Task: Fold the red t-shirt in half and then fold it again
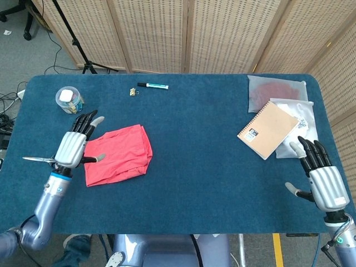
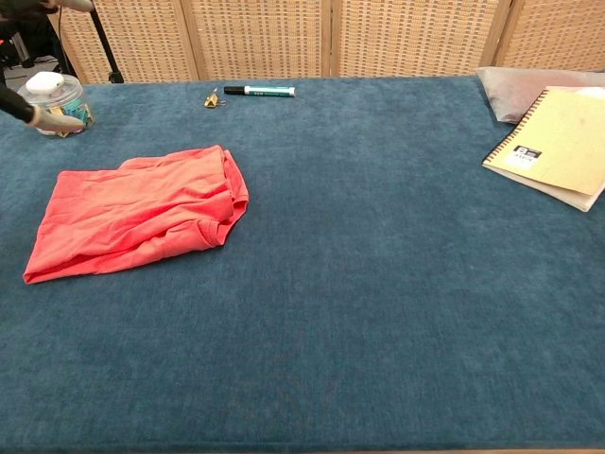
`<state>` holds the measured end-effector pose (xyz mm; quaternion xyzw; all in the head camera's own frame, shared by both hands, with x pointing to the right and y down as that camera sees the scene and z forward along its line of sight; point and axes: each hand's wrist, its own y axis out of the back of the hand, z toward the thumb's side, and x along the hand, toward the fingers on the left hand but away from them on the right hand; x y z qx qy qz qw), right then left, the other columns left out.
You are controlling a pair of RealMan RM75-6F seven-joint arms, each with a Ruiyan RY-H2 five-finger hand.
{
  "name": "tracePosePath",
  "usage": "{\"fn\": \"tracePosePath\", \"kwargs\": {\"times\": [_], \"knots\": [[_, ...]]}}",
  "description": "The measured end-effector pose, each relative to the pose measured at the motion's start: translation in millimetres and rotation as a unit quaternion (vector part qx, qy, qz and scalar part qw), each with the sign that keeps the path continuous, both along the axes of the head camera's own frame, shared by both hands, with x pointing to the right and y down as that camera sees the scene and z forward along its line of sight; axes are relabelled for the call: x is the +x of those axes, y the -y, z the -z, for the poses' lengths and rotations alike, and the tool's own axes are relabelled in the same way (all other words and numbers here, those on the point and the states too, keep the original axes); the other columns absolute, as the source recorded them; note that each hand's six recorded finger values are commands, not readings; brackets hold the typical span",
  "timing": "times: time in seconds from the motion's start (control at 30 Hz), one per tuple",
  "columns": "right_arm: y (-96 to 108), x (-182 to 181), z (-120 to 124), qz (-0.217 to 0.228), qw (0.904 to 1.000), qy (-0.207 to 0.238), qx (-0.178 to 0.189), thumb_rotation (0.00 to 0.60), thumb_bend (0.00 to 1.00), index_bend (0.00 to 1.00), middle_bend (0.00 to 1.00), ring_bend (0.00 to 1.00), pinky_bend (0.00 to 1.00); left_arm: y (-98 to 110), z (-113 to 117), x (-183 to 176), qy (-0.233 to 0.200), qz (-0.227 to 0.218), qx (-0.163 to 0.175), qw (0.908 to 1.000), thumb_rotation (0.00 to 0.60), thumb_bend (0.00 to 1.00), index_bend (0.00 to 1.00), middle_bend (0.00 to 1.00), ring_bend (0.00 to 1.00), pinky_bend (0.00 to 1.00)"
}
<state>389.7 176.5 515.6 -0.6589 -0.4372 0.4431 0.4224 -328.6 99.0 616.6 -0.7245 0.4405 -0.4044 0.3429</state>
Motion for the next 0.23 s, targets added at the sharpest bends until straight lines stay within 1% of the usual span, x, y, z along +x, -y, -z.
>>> {"fn": "tracePosePath", "kwargs": {"times": [0.1, 0.23], "knots": [[1, 2, 5, -0.009, 0.9999, -0.001, 0.008, 0.600, 0.00, 0.00, 0.00, 0.00, 0.00, -19, 26, -26, 0.006, 0.042, -0.015, 0.9990, 0.600, 0.00, 0.00, 0.00, 0.00, 0.00], [2, 8, 10, -0.025, 0.9995, -0.010, 0.018, 0.600, 0.00, 0.00, 0.00, 0.00, 0.00, -49, 62, -64, 0.036, 0.106, -0.031, 0.9932, 0.600, 0.00, 0.00, 0.00, 0.00, 0.00]]}}
